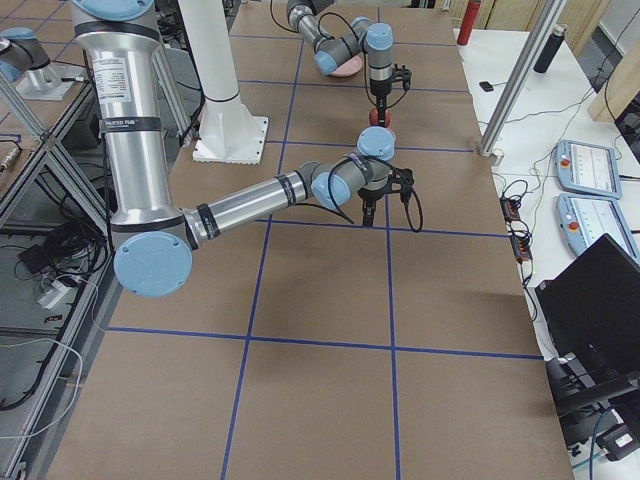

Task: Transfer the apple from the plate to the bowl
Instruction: 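Lift the apple with the left gripper and carry it over the bowl, then lower the apple into the pink bowl and open the left gripper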

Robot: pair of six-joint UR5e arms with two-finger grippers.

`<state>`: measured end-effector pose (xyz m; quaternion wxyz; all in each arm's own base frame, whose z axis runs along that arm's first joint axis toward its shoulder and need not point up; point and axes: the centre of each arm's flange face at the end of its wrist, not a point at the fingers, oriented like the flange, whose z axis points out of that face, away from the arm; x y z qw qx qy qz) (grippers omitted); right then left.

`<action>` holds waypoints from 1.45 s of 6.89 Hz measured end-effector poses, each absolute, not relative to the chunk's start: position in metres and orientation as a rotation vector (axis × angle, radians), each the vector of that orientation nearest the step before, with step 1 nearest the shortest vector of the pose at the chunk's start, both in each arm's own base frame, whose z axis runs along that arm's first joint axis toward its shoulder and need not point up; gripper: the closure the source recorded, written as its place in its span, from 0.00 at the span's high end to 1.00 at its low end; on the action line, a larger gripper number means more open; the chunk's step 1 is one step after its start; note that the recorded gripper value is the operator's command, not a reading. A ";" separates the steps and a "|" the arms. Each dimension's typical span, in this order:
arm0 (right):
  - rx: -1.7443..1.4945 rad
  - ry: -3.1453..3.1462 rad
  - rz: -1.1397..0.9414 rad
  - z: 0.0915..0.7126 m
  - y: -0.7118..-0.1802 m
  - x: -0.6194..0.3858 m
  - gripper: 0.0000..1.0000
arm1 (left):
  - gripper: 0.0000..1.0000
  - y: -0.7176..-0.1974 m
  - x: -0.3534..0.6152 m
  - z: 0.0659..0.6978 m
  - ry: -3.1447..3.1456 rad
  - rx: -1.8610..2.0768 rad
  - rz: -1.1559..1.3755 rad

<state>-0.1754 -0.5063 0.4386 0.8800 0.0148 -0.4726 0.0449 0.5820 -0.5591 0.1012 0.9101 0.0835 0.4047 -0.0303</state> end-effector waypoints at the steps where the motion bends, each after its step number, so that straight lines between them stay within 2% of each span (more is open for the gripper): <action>1: 0.031 -0.985 0.093 0.438 -0.506 -0.176 1.00 | 0.00 -0.558 0.593 0.106 0.852 0.160 -0.083; 3: 0.031 -0.985 0.092 0.438 -0.506 -0.176 1.00 | 0.00 -0.559 0.606 0.118 0.840 0.146 -0.080; 4: 0.031 -0.984 0.092 0.438 -0.506 -0.177 1.00 | 0.14 -0.559 0.607 0.119 0.837 0.148 -0.071; 5: 0.030 -0.983 0.092 0.438 -0.506 -0.177 1.00 | 0.32 -0.559 0.608 0.120 0.837 0.149 -0.068; 8: 0.029 -0.977 0.089 0.440 -0.506 -0.181 1.00 | 0.94 -0.559 0.607 0.124 0.839 0.151 -0.067; 10: 0.031 -0.977 0.089 0.439 -0.506 -0.182 1.00 | 0.97 -0.561 0.606 0.125 0.846 0.158 -0.068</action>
